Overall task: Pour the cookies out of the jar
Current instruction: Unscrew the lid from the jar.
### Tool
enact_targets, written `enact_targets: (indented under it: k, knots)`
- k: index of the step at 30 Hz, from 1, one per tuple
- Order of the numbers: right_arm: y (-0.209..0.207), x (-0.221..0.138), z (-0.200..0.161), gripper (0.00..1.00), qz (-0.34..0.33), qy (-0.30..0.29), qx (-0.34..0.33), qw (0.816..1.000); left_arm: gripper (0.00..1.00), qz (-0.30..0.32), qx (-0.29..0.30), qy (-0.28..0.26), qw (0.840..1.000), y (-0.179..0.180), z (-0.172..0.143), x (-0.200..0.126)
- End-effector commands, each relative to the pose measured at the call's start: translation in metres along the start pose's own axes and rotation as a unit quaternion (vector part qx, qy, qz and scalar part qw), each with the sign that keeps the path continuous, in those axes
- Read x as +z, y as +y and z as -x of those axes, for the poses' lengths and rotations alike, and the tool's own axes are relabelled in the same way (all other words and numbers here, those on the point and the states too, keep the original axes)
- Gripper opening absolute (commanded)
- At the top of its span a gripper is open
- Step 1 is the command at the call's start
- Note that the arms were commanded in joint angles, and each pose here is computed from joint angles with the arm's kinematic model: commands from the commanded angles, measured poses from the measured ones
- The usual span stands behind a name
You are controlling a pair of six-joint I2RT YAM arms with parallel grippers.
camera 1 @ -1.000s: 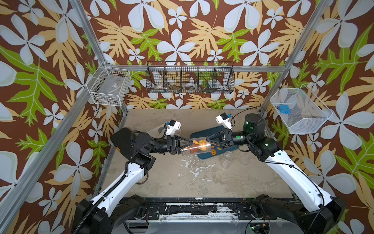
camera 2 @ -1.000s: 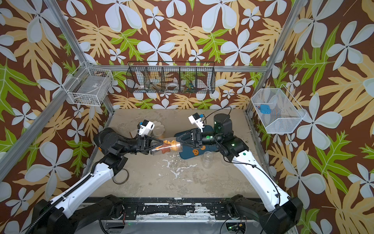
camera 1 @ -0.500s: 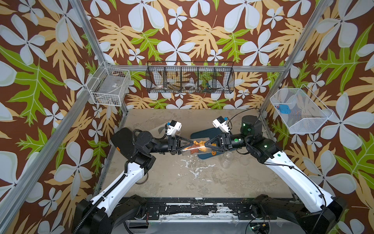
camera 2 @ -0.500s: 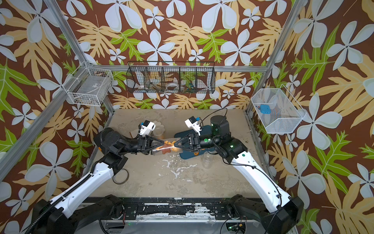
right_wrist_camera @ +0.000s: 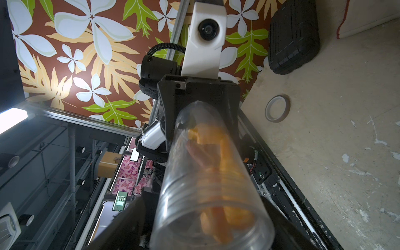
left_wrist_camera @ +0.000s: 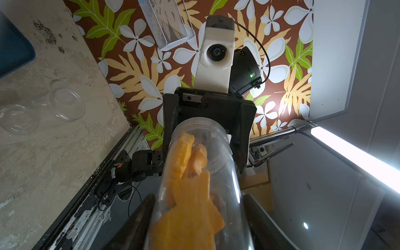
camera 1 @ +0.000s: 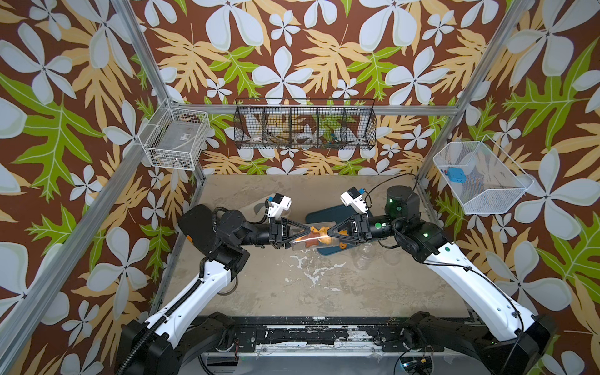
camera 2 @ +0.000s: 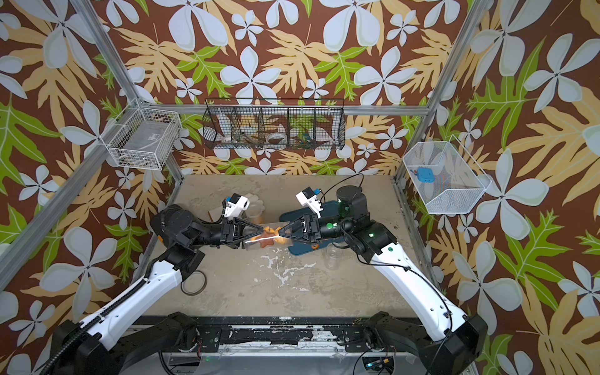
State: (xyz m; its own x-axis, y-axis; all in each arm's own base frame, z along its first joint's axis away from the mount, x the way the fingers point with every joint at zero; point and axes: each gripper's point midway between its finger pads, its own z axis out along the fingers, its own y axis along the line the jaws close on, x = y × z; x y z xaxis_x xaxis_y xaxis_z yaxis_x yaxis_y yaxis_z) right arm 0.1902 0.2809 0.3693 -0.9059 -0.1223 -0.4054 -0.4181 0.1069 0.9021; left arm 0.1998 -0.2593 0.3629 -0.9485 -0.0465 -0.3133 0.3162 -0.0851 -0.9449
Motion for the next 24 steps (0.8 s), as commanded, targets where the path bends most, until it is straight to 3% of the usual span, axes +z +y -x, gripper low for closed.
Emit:
enact_targets:
  k: [1, 6, 16, 22, 24]
  knots:
    - [0.011, -0.002, 0.002, 0.80, 0.015, -0.002, -0.032, 0.999, 0.58, 0.000, 0.007, 0.003, 1.000, 0.000, -0.001, 0.000]
    - [0.008, -0.003, 0.001, 0.71, 0.014, -0.002, -0.029, 0.999, 0.57, 0.002, 0.007, 0.003, 1.000, 0.001, 0.000, 0.000]
    - [-0.002, -0.016, 0.006, 0.71, 0.014, -0.020, -0.025, 0.999, 0.56, 0.008, 0.000, 0.003, 1.000, 0.006, 0.001, 0.001]
    - [-0.001, -0.006, -0.003, 0.85, 0.027, 0.009, -0.019, 0.999, 0.56, 0.008, -0.001, 0.003, 1.000, 0.006, 0.002, 0.002]
    - [-0.003, -0.001, -0.008, 0.85, 0.026, 0.021, -0.018, 0.999, 0.56, 0.007, -0.001, 0.003, 1.000, 0.005, 0.003, 0.002]
